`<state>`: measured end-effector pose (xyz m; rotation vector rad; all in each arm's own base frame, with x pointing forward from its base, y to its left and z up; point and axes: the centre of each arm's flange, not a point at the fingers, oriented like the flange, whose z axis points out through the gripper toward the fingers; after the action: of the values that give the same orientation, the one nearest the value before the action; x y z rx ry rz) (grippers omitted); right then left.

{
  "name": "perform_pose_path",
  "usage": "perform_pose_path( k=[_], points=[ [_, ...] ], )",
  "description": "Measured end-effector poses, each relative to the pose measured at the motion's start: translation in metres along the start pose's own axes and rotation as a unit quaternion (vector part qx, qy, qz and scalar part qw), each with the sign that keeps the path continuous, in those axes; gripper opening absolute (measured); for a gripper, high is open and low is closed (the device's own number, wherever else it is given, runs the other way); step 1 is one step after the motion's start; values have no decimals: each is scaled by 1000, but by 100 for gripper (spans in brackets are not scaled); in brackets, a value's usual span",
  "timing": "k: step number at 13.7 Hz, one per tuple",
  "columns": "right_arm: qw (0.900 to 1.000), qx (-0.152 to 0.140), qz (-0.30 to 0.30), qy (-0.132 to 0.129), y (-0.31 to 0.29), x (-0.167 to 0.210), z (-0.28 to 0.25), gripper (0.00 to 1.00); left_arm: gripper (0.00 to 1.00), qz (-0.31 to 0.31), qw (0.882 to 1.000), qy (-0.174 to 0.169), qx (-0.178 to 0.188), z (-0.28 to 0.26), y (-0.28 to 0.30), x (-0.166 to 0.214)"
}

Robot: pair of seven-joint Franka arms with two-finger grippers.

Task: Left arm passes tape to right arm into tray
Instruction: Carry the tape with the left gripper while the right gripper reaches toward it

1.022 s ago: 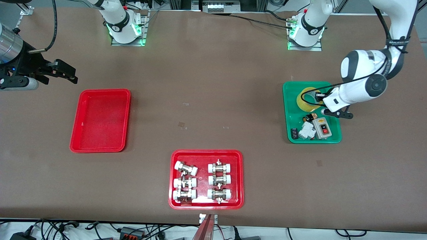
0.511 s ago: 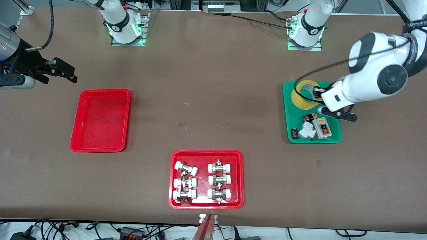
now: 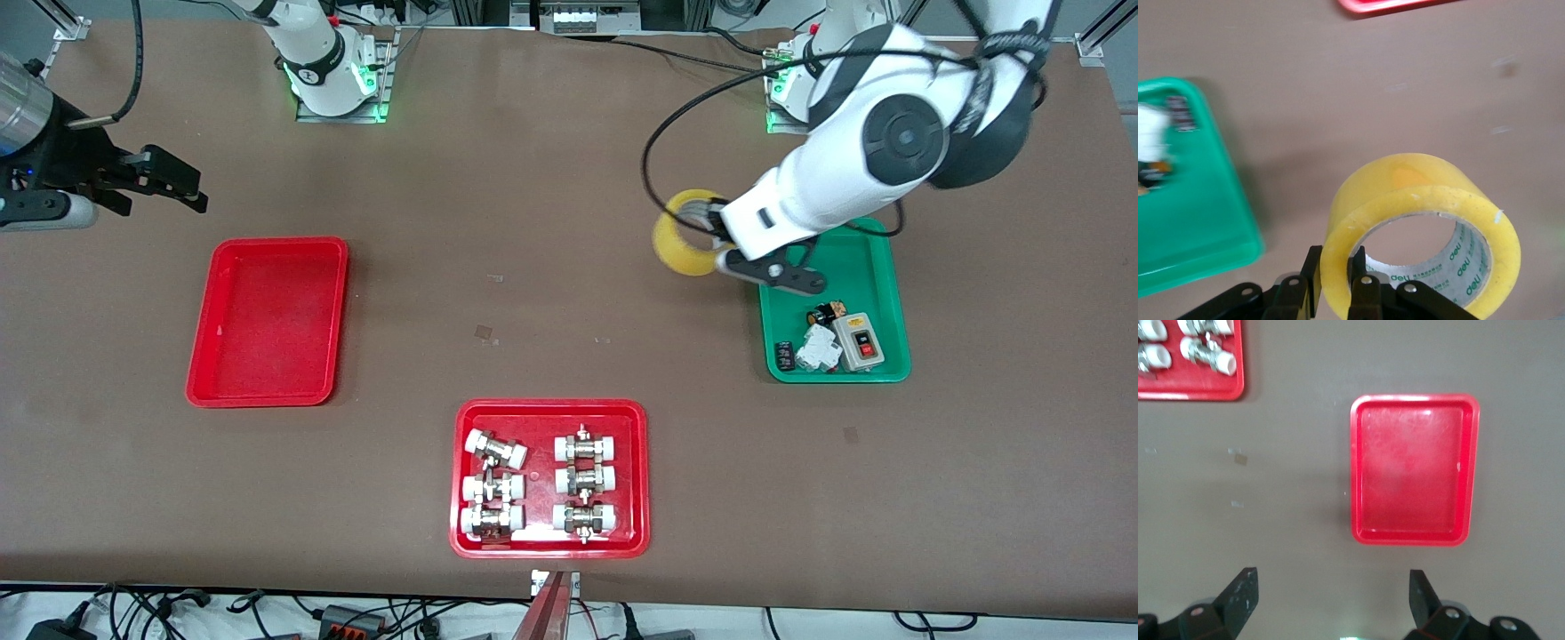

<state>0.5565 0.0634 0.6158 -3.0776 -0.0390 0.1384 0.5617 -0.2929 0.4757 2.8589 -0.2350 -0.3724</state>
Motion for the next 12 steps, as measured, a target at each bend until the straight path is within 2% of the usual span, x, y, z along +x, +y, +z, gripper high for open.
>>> perform_pose_path(
  k=[1,2,4,6,8,10,12],
  points=[
    [1000,7,-2,-12,-3,2,8,100,21,-4,1000,2,-24,7,7,17],
    [999,28,-4,-27,-8,6,18,100,21,-4,999,10,-42,15,11,35],
    [993,96,-7,-63,-22,13,38,100,21,-7,998,32,-62,39,36,56],
    [982,164,-9,-97,-37,22,60,100,21,-26,994,63,-83,65,69,68],
    [967,222,-6,-122,-48,34,80,100,21,-36,992,76,-95,85,89,73],
    [954,272,2,-130,-57,46,94,100,21,-60,991,73,-99,94,98,73],
    [942,311,4,-124,-67,58,105,100,21,-85,987,80,-110,94,107,75]
  ],
)
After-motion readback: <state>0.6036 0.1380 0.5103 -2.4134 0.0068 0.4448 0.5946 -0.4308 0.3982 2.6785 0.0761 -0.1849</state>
